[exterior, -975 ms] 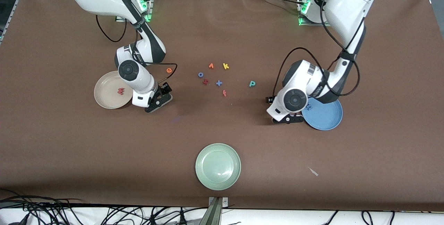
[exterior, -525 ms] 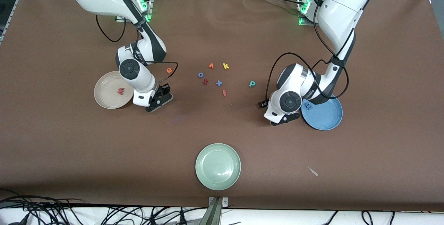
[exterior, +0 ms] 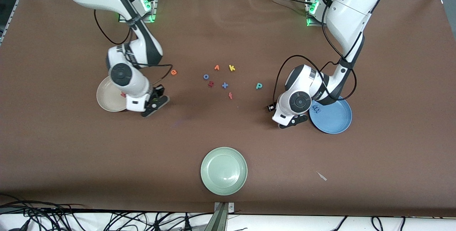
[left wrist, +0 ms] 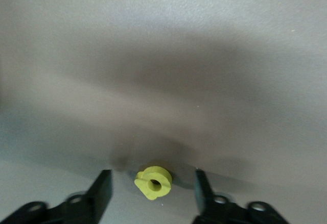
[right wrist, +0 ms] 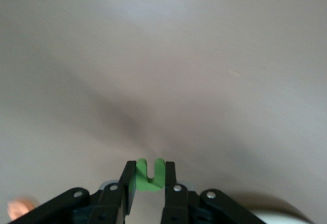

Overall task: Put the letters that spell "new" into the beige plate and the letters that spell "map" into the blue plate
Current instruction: 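Drop the U on the white plate while the left gripper drops D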

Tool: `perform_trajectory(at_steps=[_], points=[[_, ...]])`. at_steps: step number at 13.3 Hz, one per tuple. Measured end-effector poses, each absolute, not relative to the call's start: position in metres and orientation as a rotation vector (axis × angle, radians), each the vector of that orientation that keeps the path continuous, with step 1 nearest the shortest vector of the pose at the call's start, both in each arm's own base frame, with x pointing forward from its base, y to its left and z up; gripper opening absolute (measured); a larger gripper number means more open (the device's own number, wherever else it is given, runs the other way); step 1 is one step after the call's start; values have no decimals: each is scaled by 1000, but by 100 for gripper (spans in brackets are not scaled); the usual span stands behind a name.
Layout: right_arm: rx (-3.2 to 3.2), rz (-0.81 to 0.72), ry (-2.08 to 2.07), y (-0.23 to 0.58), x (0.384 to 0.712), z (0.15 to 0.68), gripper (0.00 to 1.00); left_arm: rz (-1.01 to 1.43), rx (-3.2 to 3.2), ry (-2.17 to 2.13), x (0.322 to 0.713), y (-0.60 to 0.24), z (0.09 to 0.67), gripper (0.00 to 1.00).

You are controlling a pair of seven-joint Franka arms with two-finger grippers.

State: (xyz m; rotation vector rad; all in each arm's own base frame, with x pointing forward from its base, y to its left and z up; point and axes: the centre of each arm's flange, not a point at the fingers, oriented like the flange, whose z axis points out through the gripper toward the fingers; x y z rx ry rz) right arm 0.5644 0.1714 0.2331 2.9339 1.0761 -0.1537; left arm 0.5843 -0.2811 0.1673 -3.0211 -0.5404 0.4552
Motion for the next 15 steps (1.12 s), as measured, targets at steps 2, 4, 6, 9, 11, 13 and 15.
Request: perform_trajectory(at_steps=[2,4,6,9,11,13,15], points=[[2905,-179,1106,121,565,251,26,451,-3024,-541,585,-282,169,42],[2902,-191,1102,83,547,250,26,449,-3024,-542,585,-281,170,30],[2902,-186,1102,59,527,241,26,449,-3024,-543,585,-281,170,30],[2919,-189,1042,35,512,230,44,442,-3026,-546,587,-280,174,30],[2961,-201,920,37,511,236,64,429,-3028,-554,596,-272,196,30],[3009,-195,778,65,506,253,85,448,-3034,-498,609,-251,227,30],[3038,-175,677,110,497,271,100,475,-3054,-403,621,-219,246,30]])
